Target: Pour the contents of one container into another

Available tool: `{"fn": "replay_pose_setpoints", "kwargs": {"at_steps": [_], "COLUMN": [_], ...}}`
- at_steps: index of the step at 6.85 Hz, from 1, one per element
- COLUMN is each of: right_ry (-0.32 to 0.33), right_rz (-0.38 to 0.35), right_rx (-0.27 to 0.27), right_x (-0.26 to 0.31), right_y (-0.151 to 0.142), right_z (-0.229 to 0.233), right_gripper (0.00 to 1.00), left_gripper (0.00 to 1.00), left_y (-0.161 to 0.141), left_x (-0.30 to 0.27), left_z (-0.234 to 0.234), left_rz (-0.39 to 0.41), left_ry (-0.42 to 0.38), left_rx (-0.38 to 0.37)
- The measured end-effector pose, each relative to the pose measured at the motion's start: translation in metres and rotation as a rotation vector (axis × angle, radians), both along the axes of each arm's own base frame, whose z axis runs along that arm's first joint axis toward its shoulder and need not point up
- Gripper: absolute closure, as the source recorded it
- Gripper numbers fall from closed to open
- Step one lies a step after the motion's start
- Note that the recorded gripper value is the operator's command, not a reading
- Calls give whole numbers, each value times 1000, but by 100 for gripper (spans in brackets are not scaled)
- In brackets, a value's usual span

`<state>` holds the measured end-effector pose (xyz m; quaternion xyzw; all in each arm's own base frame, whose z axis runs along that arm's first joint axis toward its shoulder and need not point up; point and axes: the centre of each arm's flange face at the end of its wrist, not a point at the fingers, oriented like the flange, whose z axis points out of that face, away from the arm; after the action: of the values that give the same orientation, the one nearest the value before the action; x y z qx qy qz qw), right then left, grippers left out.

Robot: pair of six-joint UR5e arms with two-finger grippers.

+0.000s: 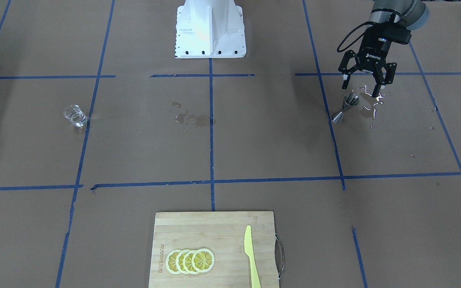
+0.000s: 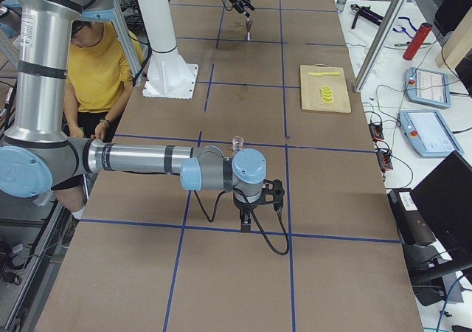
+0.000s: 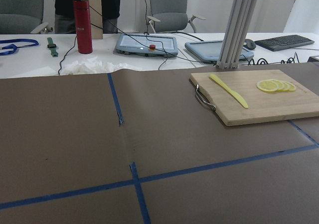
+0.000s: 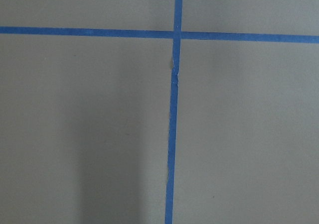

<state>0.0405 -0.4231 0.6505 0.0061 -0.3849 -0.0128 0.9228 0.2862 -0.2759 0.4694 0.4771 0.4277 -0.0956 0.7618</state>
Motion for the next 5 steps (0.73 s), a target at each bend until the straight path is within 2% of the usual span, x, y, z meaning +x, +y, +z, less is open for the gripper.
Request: {"fn": "replay_pose_setpoints", "kwargs": {"at_steps": [3, 5], "right_ry": [1, 1], "right_rz": [-2, -2], "right_rx": [-4, -7], "right_x": [0, 1], "right_y": [3, 5], "right_z": [3, 4], "right_gripper": [0, 0], "left_gripper": [1, 1], "left_y": [30, 39], "left_x": [17, 25], "left_z": [15, 32], "left_rz": [-66, -81], "left_ry": [37, 26], "left_rx": [-17, -24]}}
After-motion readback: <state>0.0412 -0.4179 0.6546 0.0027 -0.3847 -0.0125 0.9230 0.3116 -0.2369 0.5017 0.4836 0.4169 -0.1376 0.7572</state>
